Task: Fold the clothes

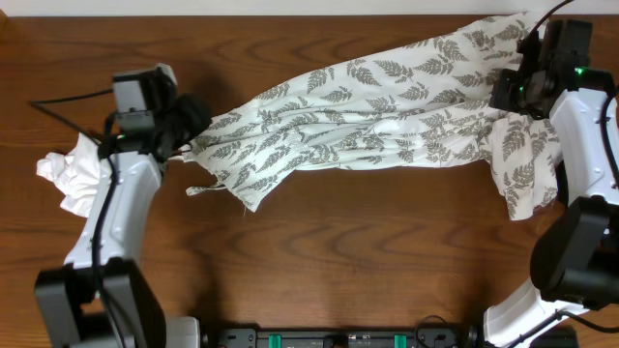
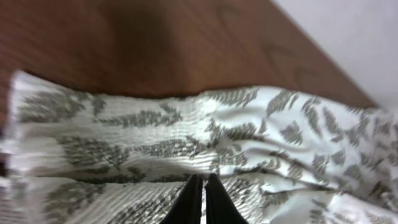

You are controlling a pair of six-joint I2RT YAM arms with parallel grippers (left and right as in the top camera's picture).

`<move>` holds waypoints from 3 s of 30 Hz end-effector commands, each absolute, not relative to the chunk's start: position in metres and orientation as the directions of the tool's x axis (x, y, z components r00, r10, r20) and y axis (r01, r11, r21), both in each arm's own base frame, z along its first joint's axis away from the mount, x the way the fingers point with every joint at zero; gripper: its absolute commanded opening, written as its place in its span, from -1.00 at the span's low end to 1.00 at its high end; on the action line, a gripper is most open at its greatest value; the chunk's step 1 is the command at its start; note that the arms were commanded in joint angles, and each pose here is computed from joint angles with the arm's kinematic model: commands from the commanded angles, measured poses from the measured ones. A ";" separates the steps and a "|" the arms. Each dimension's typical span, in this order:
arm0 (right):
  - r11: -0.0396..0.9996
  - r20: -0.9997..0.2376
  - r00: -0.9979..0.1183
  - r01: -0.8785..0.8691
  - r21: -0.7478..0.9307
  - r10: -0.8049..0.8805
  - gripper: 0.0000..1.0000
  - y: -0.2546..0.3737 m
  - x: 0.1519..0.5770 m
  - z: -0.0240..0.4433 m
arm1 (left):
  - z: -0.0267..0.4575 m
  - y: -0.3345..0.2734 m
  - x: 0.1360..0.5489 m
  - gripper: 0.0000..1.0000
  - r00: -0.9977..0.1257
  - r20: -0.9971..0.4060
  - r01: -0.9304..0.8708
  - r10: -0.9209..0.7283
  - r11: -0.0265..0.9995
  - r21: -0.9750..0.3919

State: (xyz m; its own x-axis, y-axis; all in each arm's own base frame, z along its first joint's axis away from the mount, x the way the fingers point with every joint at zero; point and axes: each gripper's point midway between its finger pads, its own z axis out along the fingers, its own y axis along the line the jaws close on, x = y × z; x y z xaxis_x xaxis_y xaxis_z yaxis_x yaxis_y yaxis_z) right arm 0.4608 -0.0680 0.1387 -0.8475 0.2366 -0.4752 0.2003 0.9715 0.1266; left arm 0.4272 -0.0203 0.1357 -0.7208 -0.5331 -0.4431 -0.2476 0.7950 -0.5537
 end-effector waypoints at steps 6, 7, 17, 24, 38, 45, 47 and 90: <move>0.979 -0.393 -0.897 0.164 0.124 0.200 -0.97 -0.056 0.463 0.104 | 0.107 -0.085 0.393 -0.66 -0.869 -0.320 -0.183 -0.378 0.845 -0.502; 0.979 -0.386 -0.901 0.163 0.123 0.199 -0.97 -0.055 0.462 0.102 | 0.103 -0.094 0.384 -0.50 -0.887 -0.293 -0.179 -0.357 0.850 -0.495; 0.980 -0.361 -0.912 0.164 0.117 0.196 -0.97 -0.053 0.457 0.098 | 0.056 -0.133 0.330 0.14 -0.842 -0.033 -0.472 -0.538 0.765 -0.439; 0.979 -0.357 -0.913 0.164 0.117 0.196 -0.98 -0.052 0.456 0.097 | 0.028 -0.150 0.310 0.25 -0.814 0.037 -0.538 -0.580 0.729 -0.424; 0.979 -0.358 -0.913 0.164 0.118 0.196 -0.97 -0.052 0.456 0.097 | -0.008 -0.147 0.327 0.34 -0.601 0.078 -0.721 -0.795 0.498 -0.482; 0.979 -0.357 -0.913 0.164 0.118 0.196 -0.97 -0.052 0.456 0.097 | -0.013 -0.150 0.335 -0.22 -0.611 0.064 -0.701 -0.789 0.501 -0.507; 0.979 -0.357 -0.913 0.164 0.118 0.196 -0.97 -0.052 0.456 0.097 | -0.010 -0.152 0.339 -0.41 -0.623 0.049 -0.681 -0.780 0.512 -0.524; 0.979 -0.343 -0.919 0.163 0.125 0.196 -0.57 -0.050 0.453 0.096 | 0.025 -0.069 0.303 0.41 -0.919 -0.317 0.200 0.234 0.970 0.135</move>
